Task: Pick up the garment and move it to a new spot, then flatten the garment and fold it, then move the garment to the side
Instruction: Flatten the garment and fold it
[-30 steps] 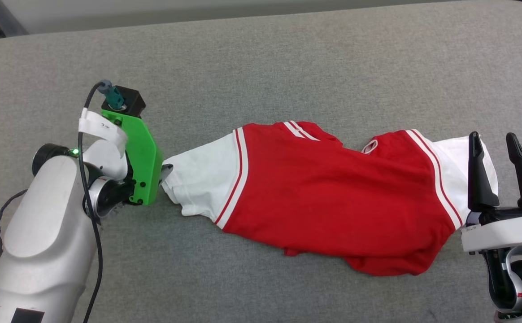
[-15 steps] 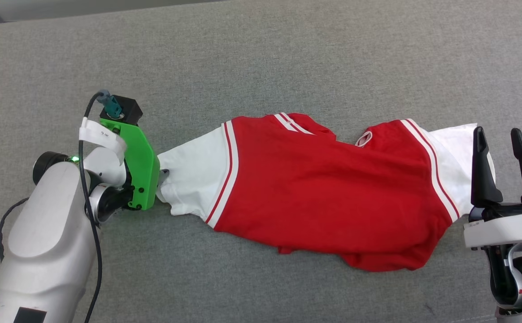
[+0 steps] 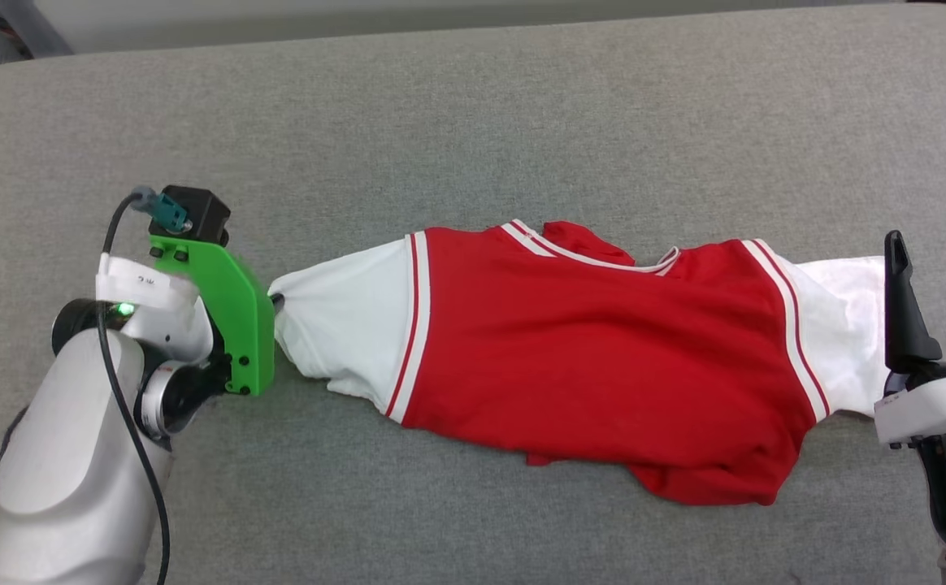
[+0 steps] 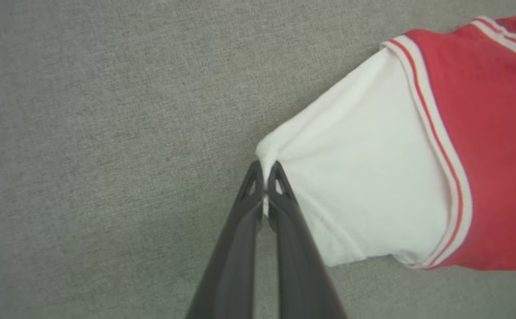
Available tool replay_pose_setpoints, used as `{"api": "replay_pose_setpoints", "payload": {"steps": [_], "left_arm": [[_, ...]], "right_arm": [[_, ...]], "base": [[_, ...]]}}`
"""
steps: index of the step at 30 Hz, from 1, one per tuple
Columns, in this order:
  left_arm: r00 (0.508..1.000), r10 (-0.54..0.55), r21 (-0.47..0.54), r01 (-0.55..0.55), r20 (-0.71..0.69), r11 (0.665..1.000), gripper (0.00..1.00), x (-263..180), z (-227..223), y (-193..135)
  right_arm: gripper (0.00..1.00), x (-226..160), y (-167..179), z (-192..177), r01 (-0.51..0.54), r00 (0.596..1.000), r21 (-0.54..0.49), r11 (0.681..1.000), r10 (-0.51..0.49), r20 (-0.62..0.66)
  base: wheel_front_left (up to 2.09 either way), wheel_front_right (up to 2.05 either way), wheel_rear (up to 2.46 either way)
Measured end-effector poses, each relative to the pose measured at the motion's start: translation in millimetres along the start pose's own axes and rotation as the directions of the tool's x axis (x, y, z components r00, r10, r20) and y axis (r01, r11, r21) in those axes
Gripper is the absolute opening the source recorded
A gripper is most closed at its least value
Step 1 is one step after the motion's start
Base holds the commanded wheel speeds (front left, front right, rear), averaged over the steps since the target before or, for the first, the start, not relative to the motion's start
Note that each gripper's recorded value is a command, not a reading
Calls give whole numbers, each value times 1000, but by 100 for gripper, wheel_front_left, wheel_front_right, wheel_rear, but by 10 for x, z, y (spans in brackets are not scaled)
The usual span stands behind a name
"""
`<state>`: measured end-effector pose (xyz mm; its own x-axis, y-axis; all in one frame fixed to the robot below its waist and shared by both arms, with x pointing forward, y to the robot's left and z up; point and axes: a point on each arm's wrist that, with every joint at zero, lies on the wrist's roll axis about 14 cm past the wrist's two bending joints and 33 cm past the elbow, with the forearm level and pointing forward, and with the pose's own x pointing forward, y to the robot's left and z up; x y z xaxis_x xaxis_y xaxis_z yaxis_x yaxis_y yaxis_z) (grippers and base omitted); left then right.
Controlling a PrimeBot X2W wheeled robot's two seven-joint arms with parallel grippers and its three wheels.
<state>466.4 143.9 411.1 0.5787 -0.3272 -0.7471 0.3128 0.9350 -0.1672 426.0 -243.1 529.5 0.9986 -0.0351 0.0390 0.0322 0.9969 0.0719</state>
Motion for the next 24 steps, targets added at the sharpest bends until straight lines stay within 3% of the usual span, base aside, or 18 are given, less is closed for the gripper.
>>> {"api": "replay_pose_setpoints", "payload": {"steps": [4,10,13,18,24], "left_arm": [[997,0,-28,2,71,1000,0,-230,-7,-32],[988,-6,-57,15,154,998,0,-533,-87,-194],[984,-9,-68,21,175,997,0,-632,-134,-260],[981,-33,-67,47,192,997,0,-715,-181,-381],[980,-22,-70,36,196,997,0,-719,-181,-348]], "right_arm": [[100,-1,-50,-130,-4,992,-10,1000,3,-128],[100,111,-203,-309,7,929,-44,999,-23,-369],[100,155,-307,-463,19,858,-80,997,-57,-510],[100,137,-448,-780,46,689,-90,995,-96,-718],[100,314,-526,-907,60,599,-107,992,-122,-791]], "base": [[0,0,0],[0,0,0],[0,0,0],[0,0,0],[0,0,0]]}}
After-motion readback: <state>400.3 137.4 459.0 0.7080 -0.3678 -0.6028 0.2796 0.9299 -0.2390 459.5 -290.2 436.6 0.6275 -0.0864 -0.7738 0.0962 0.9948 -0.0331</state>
